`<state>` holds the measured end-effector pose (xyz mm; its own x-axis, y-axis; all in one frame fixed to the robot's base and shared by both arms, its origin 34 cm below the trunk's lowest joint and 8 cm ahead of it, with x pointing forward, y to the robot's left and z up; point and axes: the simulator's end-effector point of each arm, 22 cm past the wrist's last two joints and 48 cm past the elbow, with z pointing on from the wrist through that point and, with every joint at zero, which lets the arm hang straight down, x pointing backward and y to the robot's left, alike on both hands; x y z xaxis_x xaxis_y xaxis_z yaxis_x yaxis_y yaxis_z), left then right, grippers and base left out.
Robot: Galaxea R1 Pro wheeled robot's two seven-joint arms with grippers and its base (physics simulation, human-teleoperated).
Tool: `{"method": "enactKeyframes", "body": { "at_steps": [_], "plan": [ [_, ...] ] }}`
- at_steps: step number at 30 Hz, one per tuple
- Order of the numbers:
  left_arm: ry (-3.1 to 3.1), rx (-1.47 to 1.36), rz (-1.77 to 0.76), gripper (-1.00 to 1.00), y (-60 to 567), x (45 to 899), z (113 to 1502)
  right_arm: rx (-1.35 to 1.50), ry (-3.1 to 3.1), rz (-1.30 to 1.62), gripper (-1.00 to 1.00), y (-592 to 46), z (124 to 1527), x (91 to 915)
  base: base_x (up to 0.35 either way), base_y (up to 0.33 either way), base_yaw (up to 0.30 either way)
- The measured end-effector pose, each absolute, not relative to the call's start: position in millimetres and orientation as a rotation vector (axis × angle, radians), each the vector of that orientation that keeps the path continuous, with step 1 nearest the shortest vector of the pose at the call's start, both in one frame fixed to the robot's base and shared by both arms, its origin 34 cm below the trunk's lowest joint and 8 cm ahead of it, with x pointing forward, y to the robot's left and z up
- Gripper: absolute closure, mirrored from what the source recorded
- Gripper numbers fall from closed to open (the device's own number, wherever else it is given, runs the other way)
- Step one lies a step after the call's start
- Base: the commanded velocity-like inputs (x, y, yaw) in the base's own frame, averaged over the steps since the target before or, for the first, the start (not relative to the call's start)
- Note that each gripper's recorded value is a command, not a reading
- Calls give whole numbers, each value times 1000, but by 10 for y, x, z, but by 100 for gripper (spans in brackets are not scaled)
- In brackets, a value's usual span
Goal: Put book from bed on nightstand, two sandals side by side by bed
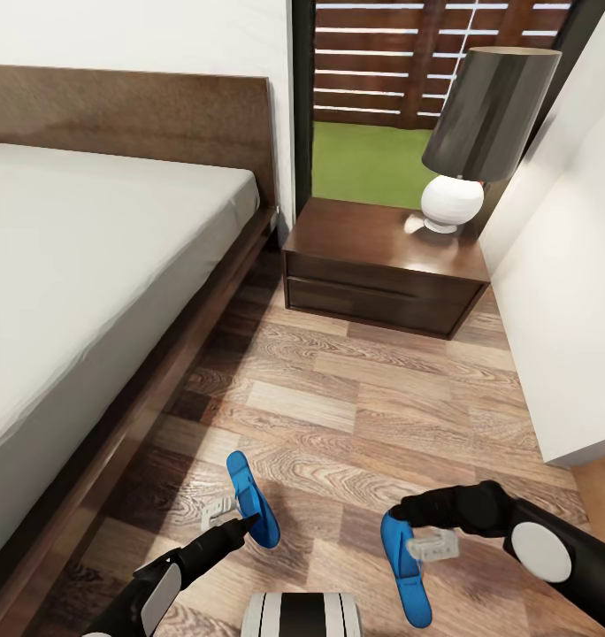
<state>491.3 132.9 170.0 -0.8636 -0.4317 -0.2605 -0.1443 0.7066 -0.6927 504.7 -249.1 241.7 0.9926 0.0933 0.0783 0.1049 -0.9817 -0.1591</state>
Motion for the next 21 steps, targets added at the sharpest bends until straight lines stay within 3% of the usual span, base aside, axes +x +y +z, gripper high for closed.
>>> {"method": "enactKeyframes", "body": {
  "at_steps": [8, 21],
  "plan": [
    [2508, -446, -969, 100, 1330, 4913, 1700, -3069, -42, -6, -100, -2959, 2160, 4896, 0, 0, 0],
    [2508, -446, -969, 100, 1329, 4913, 1700, -3084, -32, 6, -100, -3022, 2131, 4876, 0, 0, 0]
  ]
}}
